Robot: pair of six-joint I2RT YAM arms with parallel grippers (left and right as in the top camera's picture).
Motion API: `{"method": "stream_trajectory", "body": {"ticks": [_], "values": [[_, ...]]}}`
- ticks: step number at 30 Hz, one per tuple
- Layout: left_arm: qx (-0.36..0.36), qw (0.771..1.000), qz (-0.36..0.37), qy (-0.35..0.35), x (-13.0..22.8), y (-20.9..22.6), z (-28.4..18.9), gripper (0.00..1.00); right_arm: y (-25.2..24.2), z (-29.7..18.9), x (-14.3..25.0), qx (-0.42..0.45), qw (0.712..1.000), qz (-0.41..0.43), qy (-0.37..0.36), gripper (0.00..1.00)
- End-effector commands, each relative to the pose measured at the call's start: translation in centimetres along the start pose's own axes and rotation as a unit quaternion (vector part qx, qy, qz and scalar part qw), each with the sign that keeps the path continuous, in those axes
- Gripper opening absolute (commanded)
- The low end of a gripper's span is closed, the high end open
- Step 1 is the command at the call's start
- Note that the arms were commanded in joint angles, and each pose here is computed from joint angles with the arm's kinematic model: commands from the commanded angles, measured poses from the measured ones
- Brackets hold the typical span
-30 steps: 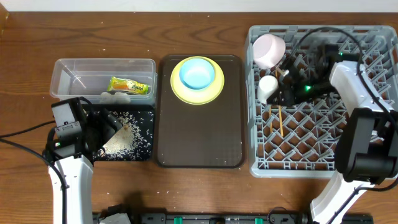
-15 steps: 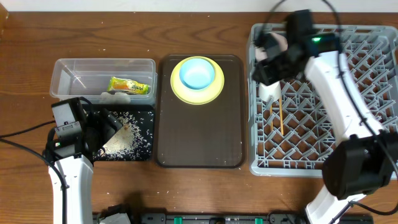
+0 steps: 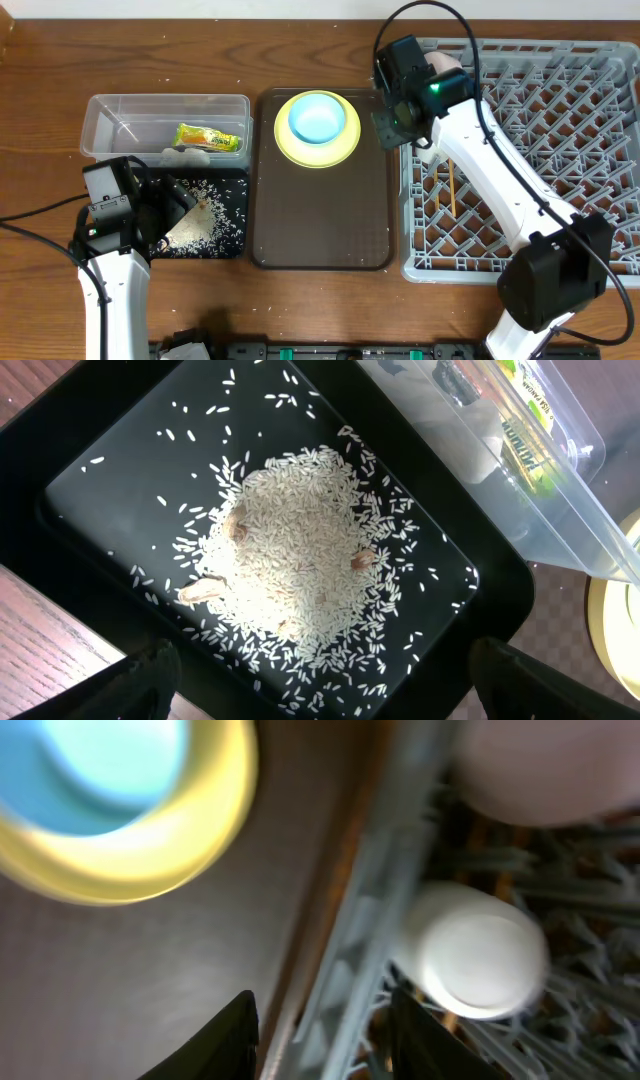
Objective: Sort waste into correct bins and load items into the dishwasher rack
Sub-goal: 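Withdraw the open right gripper left out of the rack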
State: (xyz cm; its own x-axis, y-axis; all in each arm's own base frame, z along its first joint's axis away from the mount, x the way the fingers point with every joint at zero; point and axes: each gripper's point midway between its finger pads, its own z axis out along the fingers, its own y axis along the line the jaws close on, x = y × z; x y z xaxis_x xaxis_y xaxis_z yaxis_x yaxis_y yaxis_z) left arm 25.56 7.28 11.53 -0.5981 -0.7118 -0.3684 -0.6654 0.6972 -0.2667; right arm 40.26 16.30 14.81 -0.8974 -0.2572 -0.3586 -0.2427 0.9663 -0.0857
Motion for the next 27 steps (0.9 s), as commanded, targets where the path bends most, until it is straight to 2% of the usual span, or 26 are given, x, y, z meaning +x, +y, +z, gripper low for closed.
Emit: {"method": "stream_trajectory", "body": {"ticks": [1,14,22,27], "values": [[-0.005,1.0,-0.004,-0.009,-0.6,0.1,-0.3,0.95,-1.6,0.5,0.6,0.045,0.998,0.044,-0.003,0.41],[-0.005,1.0,-0.004,-0.009,-0.6,0.1,-0.3,0.95,-0.8,4.2,4.7,0.028,0.996,0.073,0.047,0.33],[-0.005,1.0,-0.004,-0.009,-0.6,0.1,-0.3,0.95,0.5,4.3,5.1,-0.008,0.995,0.075,0.059,0.13],[-0.005,1.0,-0.004,-0.009,-0.6,0.1,-0.3,0.95,1.8,4.1,5.3,-0.027,0.995,0.07,0.062,0.1]]}}
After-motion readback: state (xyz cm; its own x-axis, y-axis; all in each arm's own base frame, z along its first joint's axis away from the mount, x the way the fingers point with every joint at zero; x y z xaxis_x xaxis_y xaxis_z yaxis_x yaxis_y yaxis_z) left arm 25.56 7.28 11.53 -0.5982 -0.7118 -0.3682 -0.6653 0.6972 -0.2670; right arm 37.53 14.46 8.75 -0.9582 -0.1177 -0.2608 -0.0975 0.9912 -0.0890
